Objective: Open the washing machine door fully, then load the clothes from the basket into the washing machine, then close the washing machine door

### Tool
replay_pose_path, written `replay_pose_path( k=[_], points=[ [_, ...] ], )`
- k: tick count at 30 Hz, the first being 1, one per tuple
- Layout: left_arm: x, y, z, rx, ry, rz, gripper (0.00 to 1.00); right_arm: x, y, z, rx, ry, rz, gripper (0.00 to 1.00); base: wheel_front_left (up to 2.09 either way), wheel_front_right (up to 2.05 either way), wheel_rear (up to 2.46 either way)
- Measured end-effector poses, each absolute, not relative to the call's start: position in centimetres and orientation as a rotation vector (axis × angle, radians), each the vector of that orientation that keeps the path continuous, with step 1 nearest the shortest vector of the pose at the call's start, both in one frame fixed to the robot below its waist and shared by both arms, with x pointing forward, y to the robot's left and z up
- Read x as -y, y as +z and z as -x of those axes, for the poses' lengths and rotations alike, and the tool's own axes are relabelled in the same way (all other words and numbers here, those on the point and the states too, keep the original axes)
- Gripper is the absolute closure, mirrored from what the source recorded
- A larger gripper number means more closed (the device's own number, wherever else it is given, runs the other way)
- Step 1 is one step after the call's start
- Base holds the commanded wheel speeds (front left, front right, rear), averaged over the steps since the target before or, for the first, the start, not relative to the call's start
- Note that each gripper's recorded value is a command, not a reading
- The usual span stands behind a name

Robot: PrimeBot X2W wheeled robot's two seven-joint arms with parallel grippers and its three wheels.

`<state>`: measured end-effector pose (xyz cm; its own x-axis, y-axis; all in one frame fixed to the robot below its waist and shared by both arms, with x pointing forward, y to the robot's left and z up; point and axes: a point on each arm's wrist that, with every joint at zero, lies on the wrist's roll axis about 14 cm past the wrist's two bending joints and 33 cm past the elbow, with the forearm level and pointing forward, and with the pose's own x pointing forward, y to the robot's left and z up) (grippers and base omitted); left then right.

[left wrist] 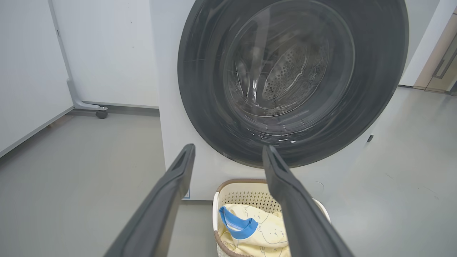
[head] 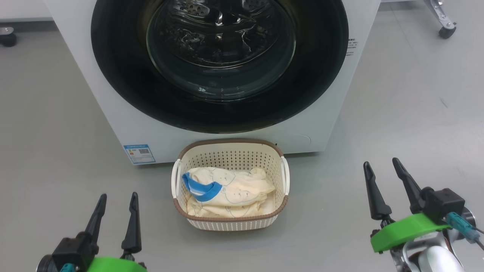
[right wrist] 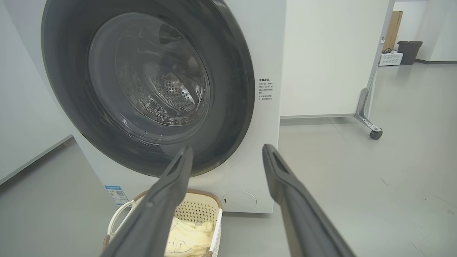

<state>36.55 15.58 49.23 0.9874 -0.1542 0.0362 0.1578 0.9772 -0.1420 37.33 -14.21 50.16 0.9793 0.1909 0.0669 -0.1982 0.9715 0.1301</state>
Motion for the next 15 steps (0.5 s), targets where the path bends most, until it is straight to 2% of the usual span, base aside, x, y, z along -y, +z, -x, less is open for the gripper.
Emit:
replay_pose_path(
  k=[15],
  points=[
    [-15.61, 49.18, -36.57, 0.024, -0.158, 0.146, 0.0, 14.55, 50.17, -37.43, 0.055, 0.185, -0.14, 0.0, 0.0, 0.0, 0.0]
  ],
)
